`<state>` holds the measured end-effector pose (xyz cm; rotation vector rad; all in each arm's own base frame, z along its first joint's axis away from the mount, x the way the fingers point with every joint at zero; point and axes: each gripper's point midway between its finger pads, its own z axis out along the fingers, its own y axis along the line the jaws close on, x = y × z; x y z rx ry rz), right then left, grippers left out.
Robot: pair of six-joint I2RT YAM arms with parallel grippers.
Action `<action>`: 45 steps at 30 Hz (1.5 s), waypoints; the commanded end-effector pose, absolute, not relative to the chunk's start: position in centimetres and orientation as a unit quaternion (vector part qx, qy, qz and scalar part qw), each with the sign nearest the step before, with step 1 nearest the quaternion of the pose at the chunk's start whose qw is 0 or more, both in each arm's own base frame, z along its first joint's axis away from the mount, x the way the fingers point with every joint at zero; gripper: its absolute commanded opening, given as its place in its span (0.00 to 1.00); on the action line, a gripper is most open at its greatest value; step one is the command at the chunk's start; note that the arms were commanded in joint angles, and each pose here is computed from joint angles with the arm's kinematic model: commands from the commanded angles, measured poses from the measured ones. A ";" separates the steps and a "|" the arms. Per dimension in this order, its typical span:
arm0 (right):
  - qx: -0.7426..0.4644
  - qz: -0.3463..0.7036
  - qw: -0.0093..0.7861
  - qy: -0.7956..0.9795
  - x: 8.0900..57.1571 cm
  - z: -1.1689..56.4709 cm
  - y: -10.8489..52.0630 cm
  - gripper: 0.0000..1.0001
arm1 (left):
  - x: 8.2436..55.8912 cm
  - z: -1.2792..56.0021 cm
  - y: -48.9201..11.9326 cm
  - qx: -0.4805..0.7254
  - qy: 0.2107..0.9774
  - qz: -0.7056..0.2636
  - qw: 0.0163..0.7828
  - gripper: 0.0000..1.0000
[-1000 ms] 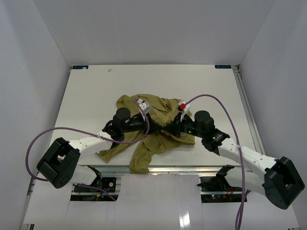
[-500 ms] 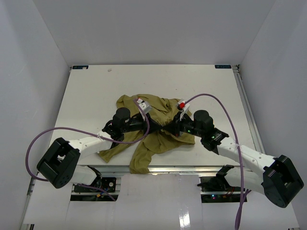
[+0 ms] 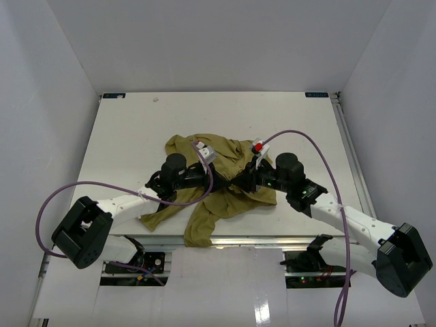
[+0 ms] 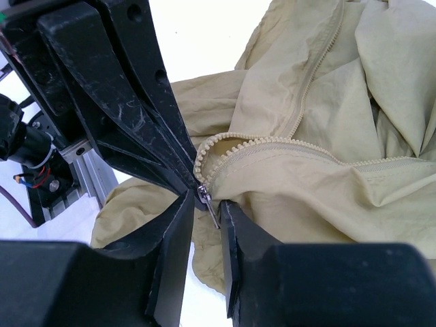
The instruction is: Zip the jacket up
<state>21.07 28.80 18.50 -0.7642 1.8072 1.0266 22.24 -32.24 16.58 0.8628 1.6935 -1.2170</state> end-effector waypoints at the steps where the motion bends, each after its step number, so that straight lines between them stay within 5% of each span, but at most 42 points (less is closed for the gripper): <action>1: -0.305 0.431 0.483 0.698 21.5 22.0 29.2 0.30 | 21.8 16.9 -32.4 0.352 0.674 -0.492 0.424 0.00; 10: -0.295 0.417 0.479 0.714 21.6 20.5 28.6 0.26 | 21.7 17.0 -32.4 0.353 0.672 -0.494 0.423 0.00; 18: -0.289 0.411 0.480 0.719 21.2 20.4 27.9 0.41 | 21.6 17.0 -32.4 0.352 0.672 -0.496 0.421 0.00; 25: -0.272 0.401 0.477 0.733 20.9 20.0 27.0 0.43 | 21.6 17.2 -32.4 0.352 0.671 -0.499 0.422 0.00; 33: -0.290 0.421 0.456 0.728 19.9 19.2 27.6 0.29 | 21.5 17.2 -32.4 0.352 0.669 -0.502 0.421 0.00; 45: -0.315 0.422 0.449 0.722 20.4 18.2 28.8 0.29 | 21.4 17.5 -32.5 0.354 0.666 -0.504 0.420 0.00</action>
